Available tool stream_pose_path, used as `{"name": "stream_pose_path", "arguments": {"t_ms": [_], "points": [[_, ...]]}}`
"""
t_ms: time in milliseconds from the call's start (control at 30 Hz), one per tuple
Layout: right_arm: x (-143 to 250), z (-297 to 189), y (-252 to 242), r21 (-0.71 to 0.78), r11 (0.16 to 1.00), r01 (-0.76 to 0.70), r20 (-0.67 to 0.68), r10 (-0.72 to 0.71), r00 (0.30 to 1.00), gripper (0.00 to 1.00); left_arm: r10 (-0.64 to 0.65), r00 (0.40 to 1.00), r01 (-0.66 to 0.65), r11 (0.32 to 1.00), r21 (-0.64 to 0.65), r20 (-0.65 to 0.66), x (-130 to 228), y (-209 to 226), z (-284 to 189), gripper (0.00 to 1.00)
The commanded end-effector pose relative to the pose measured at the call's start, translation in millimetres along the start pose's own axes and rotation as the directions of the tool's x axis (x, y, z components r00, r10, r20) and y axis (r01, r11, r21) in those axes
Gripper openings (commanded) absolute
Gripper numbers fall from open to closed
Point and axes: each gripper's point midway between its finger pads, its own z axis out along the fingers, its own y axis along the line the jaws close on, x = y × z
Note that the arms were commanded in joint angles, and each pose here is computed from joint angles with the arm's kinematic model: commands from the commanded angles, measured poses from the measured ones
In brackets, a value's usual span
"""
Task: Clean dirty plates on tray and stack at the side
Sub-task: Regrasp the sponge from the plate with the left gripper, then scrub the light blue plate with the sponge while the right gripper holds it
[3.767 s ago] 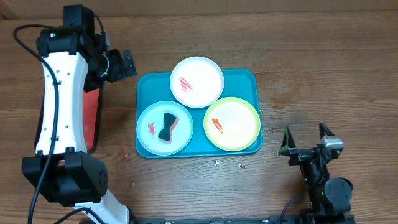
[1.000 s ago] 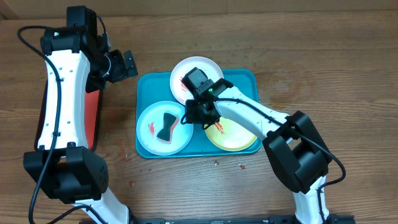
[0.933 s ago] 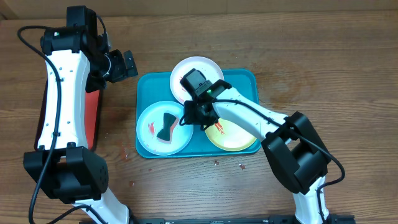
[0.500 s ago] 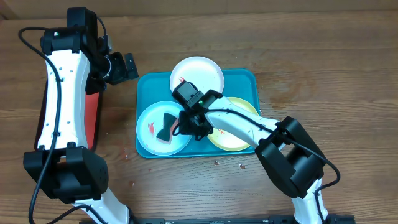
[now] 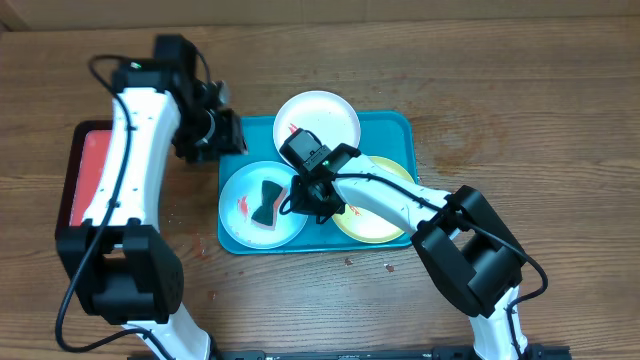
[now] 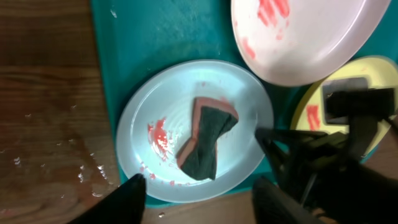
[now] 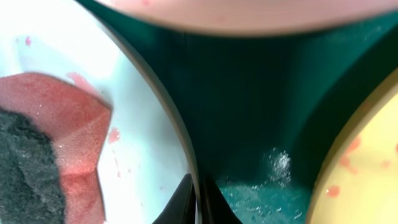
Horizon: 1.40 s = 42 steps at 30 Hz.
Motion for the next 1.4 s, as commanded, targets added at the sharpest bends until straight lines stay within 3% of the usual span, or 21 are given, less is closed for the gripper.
{"name": "stream_pose_path", "arguments": {"t_ms": [0,200,300,333,633,733,933,1133,1367], "points": [[-8.2,-0.8,-5.9,-0.004,0.998,0.065,0.006,-0.065,0.998,0.04,0.033,0.995,-0.032,0.999,0.012,-0.09,21.4,-3.2,38.3,0.36],[-10.9,-1.9,0.4,-0.056,0.983,0.174,0.002,-0.174,0.985,0.05,0.146,0.981,-0.133,0.985,0.105,-0.127,40.7,-21.8,72.3,0.49],[-8.9,-2.5,7.2,-0.094,0.976,0.198,-0.005,-0.199,0.98,0.13,0.174,0.975,-0.159,0.98,0.119,-0.135,47.2,-28.5,83.0,0.55],[-7.8,-2.5,7.5,-0.097,0.976,0.194,-0.011,-0.196,0.981,0.2,0.183,0.973,-0.168,0.979,0.118,-0.138,50.3,-31.1,89.8,0.57],[2.4,0.3,-1.8,-0.068,0.993,0.101,-0.059,-0.105,0.993,0.21,0.109,0.982,-0.107,0.994,0.025,-0.156,58.2,-17.9,106.5,0.57],[7.0,4.9,-7.3,-0.057,0.996,0.072,-0.073,-0.076,0.994,0.15,0.107,0.981,-0.104,0.994,0.024,-0.165,61.2,-16.9,108.0,0.55],[9.2,8.8,-9.9,-0.057,0.996,0.072,-0.075,-0.076,0.994,0.12,0.111,0.984,-0.11,0.994,0.014,-0.143,59.2,-13.1,116.9,0.54],[7.7,8.8,-8.1,-0.064,0.995,0.074,-0.069,-0.078,0.995,0.13,0.07,0.992,-0.077,0.995,-0.062,-0.1,51.1,0.2,123.4,0.53],[6.2,8.8,-7.6,-0.065,0.995,0.076,-0.061,-0.08,0.995,0.14,0.073,0.993,-0.079,0.995,-0.062,-0.097,52.9,-1.4,130.2,0.51]]}}
